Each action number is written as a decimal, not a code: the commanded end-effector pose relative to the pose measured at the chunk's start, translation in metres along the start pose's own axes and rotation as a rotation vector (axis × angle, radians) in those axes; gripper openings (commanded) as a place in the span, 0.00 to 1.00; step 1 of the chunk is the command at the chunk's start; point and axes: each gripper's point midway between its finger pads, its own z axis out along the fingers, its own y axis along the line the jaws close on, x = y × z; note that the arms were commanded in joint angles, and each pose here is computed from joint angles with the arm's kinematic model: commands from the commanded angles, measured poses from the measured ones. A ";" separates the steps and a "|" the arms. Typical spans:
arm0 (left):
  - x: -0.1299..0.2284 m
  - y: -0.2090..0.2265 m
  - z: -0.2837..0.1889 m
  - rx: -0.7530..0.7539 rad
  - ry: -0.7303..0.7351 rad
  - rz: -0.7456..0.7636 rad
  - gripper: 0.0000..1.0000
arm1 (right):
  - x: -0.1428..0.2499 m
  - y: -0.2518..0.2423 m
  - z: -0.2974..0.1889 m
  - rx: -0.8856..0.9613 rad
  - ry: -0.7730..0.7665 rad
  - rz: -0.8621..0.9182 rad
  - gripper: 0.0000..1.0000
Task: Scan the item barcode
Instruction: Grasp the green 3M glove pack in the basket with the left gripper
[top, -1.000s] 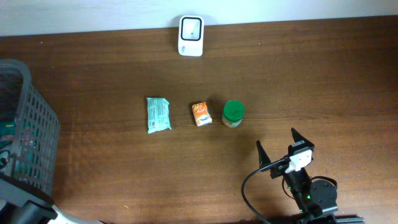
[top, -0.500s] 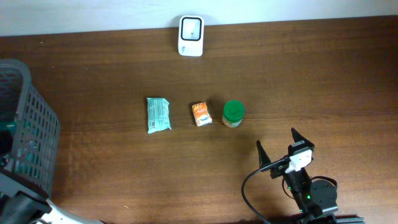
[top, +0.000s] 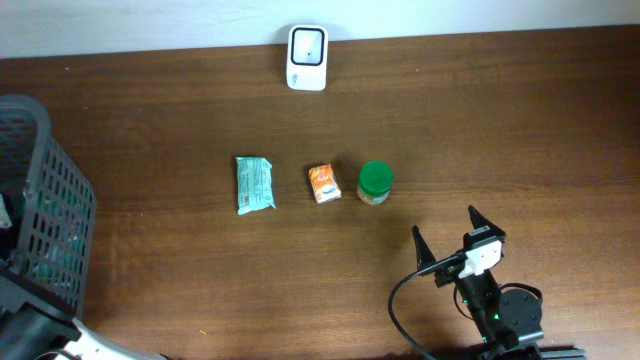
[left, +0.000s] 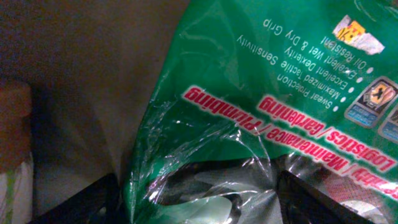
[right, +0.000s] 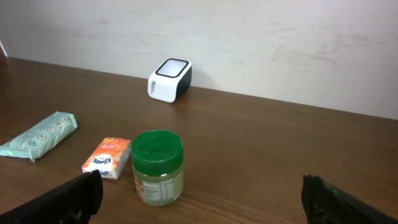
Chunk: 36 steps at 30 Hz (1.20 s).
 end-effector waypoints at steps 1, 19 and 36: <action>0.037 -0.013 0.036 0.054 0.088 -0.009 0.79 | 0.002 0.001 0.000 -0.006 0.004 -0.002 0.98; -0.082 0.000 -0.174 -0.096 -0.378 -0.061 0.00 | 0.002 0.001 0.000 -0.006 0.004 -0.002 0.98; -0.038 -0.269 -0.327 0.436 -0.526 0.013 0.00 | 0.002 0.001 0.000 -0.006 0.004 -0.002 0.98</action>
